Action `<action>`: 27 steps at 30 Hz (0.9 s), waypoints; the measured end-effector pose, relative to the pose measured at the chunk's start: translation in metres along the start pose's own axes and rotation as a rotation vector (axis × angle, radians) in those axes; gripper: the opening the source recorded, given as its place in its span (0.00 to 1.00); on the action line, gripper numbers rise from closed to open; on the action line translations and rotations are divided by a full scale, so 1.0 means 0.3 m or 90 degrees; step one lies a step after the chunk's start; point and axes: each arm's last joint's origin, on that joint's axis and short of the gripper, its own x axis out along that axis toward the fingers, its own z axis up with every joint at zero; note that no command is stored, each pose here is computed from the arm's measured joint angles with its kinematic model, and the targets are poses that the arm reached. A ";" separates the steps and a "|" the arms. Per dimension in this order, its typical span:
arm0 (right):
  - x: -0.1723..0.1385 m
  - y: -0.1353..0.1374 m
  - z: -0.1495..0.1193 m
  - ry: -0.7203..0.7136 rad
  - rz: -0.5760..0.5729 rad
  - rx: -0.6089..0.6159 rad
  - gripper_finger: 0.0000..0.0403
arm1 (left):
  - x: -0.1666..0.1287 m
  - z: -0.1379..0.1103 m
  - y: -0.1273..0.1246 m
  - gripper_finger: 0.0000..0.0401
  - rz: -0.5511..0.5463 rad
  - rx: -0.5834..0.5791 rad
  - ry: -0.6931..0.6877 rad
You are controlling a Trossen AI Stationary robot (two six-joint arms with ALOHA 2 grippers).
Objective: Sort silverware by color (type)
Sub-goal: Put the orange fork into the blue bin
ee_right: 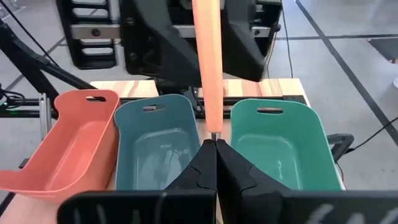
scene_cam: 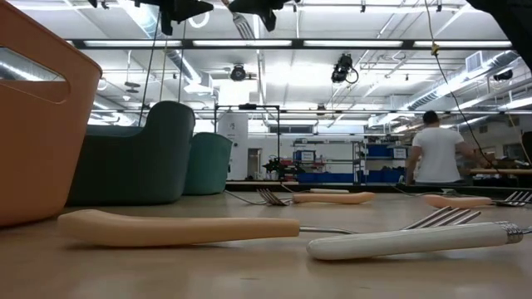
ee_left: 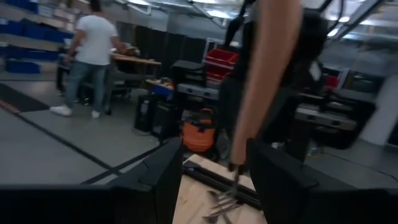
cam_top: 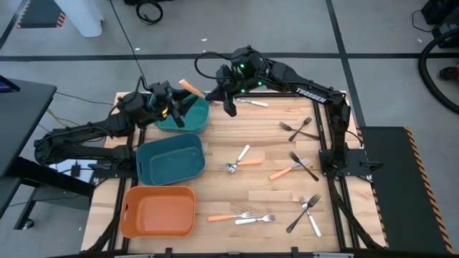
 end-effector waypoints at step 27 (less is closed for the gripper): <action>0.020 0.043 0.008 -0.009 0.036 -0.008 0.00 | 0.055 -0.018 0.000 0.43 -0.052 -0.034 -0.021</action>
